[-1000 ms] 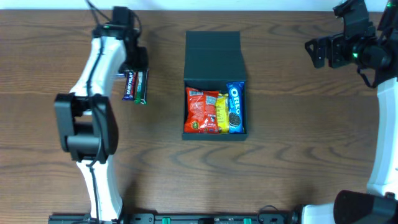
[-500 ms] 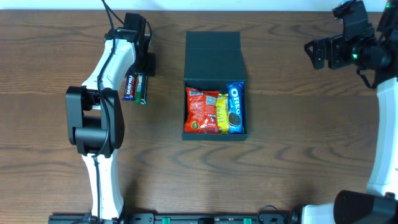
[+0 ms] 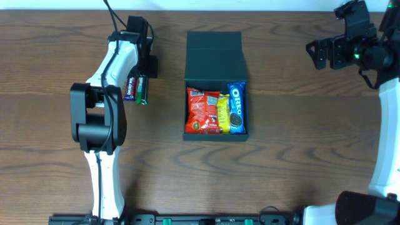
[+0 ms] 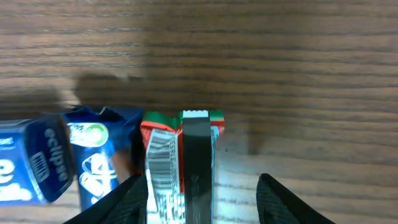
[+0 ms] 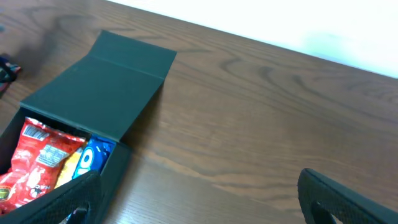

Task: Pack container
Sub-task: 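Lower left gripper onto the green bar and grasp it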

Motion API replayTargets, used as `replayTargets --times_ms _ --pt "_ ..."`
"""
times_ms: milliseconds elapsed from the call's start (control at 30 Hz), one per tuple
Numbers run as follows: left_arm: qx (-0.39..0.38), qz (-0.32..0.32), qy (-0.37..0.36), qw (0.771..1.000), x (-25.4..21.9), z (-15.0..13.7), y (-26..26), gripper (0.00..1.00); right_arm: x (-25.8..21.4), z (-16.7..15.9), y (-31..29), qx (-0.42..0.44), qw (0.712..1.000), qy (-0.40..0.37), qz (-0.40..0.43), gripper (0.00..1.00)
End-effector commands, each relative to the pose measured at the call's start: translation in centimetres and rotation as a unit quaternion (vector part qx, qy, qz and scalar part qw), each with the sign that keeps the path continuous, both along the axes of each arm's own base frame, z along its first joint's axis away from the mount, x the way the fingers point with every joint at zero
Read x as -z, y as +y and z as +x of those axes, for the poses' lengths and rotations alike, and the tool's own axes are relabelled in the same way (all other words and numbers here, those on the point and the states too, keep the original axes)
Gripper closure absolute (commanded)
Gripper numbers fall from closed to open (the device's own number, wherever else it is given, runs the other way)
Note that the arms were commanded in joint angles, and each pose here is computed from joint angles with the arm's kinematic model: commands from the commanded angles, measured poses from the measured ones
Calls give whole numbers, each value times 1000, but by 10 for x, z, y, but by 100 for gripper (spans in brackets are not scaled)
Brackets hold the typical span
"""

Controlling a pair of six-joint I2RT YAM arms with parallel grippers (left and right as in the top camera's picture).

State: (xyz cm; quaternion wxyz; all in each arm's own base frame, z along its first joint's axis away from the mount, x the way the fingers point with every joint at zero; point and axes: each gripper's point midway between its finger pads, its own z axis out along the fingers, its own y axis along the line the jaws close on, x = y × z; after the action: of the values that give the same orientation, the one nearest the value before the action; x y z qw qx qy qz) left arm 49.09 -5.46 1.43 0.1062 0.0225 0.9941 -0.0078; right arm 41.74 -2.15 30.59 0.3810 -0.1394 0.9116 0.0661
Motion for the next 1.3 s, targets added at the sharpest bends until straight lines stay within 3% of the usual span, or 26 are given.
replayTargets --times_ms 0,900,1267 --pt "-1 7 8 1000 8 -1 5 43 0 0 -2 -2 1000 -1 -3 1" --pt "-4 6 26 1000 23 -9 6 44 0 0 -2 -2 1000 -1 -3 1" --pt "-4 6 27 1000 23 -9 6 57 0 -1 -2 -2 1000 -1 -3 1"
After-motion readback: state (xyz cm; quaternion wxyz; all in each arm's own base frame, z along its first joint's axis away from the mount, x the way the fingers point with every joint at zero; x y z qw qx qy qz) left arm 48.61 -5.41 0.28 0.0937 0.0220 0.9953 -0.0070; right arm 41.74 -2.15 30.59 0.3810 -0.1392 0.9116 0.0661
